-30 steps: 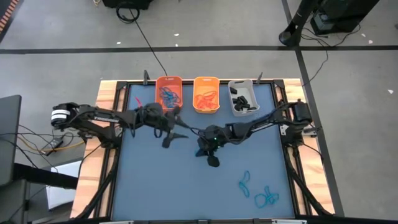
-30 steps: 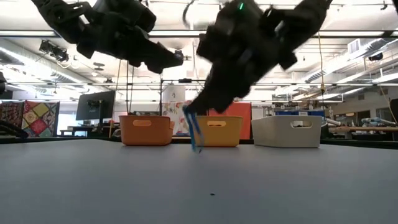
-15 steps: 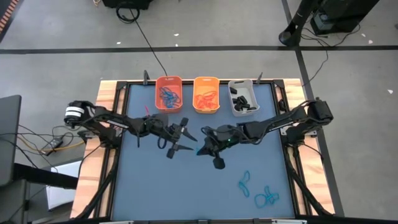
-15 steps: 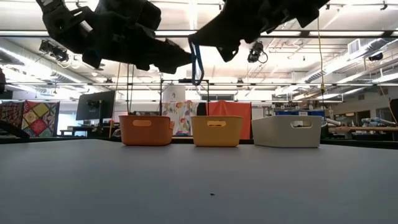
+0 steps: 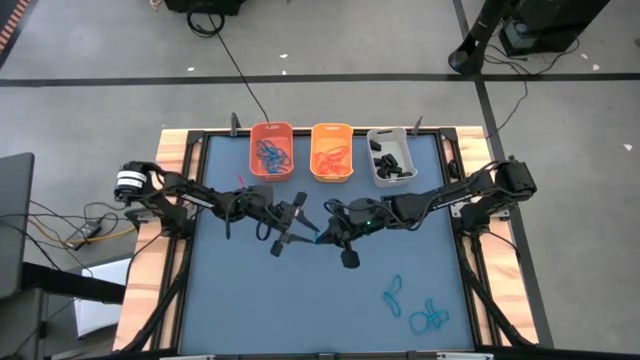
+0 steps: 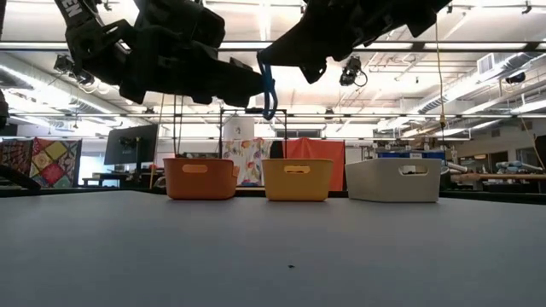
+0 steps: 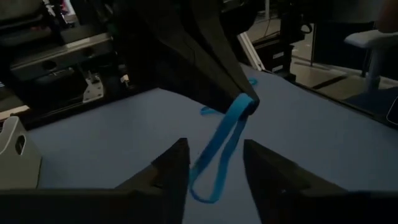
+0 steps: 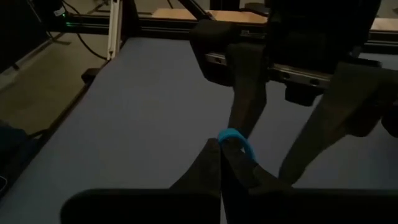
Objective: Sort rubber bands into baskets
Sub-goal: Put the blue rubber band into the orange bin
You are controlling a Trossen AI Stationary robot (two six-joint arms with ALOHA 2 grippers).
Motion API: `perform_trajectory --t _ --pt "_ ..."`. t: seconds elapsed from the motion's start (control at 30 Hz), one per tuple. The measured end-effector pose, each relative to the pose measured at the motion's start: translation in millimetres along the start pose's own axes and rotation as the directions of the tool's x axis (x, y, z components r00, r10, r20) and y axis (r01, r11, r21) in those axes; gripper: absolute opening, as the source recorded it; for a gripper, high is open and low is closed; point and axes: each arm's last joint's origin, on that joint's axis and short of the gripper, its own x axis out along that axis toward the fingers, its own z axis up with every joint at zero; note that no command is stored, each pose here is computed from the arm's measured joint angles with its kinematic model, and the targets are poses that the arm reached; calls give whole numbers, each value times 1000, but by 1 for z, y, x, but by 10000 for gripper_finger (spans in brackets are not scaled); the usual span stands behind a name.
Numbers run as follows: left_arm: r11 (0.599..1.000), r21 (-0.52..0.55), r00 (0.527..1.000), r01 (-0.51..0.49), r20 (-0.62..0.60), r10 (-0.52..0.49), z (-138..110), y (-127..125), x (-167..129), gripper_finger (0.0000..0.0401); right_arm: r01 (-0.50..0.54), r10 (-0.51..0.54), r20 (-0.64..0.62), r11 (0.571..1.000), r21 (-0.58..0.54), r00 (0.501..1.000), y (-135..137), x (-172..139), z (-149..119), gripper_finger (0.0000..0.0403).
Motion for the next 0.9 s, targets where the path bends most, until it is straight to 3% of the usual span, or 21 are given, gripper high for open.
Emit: perform_trajectory --t 0.33,0.63,0.73,0.9 --pt "1000 2 1000 -2 0 2 0 0 0 12 10 -10 17 1000 -11 1000 0 0 2 3" --pt "999 -12 999 -33 -6 33 -2 9 -4 3 77 -77 32 997 13 996 -8 -1 3 14" --pt "996 -53 998 -67 -16 66 -2 16 -9 3 141 -141 10 988 61 990 -14 -1 1 38" --pt "968 -143 977 -206 -88 195 -7 34 -21 2 246 -240 -64 964 99 969 -18 -5 -5 92"
